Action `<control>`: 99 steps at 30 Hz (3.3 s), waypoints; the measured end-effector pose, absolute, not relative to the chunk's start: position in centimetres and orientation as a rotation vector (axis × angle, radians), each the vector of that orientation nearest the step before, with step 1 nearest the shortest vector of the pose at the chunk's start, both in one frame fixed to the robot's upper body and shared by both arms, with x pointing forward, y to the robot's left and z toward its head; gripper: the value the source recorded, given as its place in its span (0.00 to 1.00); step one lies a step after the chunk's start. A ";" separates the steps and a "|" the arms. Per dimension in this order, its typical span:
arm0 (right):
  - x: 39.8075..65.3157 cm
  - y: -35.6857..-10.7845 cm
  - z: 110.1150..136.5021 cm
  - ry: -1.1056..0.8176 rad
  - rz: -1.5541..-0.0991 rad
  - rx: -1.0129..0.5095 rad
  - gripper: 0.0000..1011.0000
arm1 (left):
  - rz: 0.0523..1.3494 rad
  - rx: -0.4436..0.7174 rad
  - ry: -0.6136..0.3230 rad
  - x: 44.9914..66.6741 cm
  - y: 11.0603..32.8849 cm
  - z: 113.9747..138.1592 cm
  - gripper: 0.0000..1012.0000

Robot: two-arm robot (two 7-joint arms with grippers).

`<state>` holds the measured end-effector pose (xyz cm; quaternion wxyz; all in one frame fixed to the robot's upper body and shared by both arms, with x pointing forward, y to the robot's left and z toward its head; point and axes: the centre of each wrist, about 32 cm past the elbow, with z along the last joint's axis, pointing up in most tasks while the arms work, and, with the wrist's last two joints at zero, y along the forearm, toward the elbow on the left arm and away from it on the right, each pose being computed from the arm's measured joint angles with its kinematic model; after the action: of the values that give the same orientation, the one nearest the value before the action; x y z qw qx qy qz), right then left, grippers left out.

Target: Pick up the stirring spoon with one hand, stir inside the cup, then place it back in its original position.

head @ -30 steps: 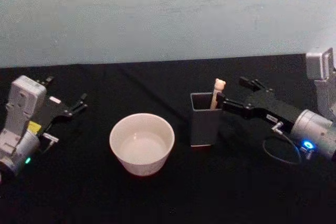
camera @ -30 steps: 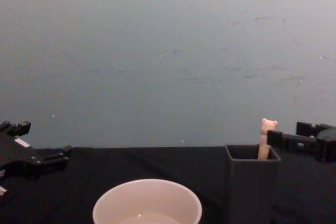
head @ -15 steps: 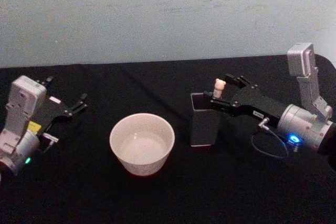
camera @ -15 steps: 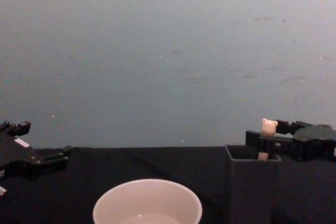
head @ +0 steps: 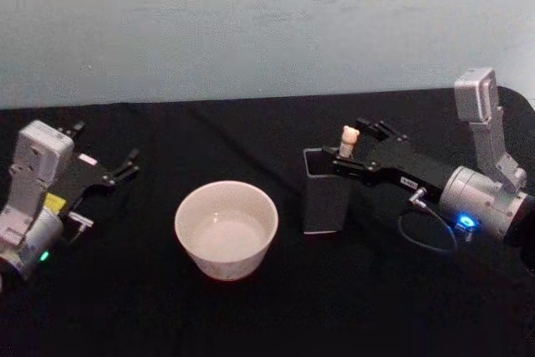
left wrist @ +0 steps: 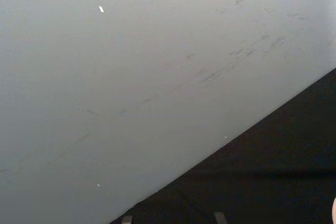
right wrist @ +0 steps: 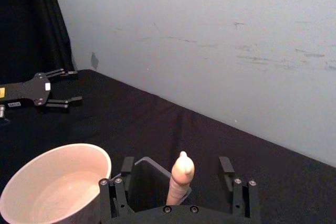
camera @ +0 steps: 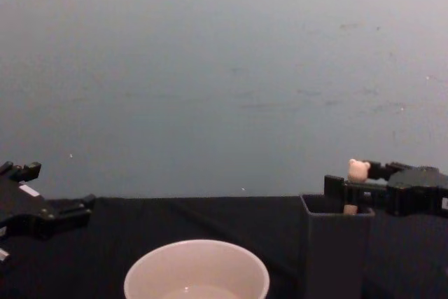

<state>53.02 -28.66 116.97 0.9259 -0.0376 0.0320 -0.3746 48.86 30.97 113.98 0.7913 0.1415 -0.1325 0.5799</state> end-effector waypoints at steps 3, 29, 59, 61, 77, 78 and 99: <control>53.0 -28.7 117.0 0.066 -0.768 -0.077 0.98 | 1.248 0.305 -0.285 48.9 31.0 114.0 0.99; 53.0 -28.7 117.0 0.066 -0.771 -0.076 0.24 | 1.248 0.305 -0.285 48.9 31.0 114.0 0.99; 52.1 -28.6 121.4 -0.094 -0.767 0.059 0.21 | 1.248 0.304 -0.285 48.9 31.0 114.0 0.99; 52.0 -28.7 122.0 -0.109 -0.762 0.084 0.21 | 1.248 0.304 -0.285 48.9 31.0 114.0 0.99; 52.4 -27.3 124.2 -0.183 -0.722 0.165 0.21 | 1.248 0.304 -0.285 48.9 31.0 114.0 0.99; 52.5 -27.1 124.1 -0.184 -0.719 0.164 0.21 | 1.248 0.304 -0.285 48.9 31.0 114.0 0.99; 53.6 -21.7 122.0 -0.183 -0.553 0.090 0.21 | 1.248 0.304 -0.285 48.9 31.0 114.0 0.99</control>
<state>53.61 -21.66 122.00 0.9570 0.0443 -0.0901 -0.2723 48.86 30.97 113.98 0.7913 0.1415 -0.1325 0.5799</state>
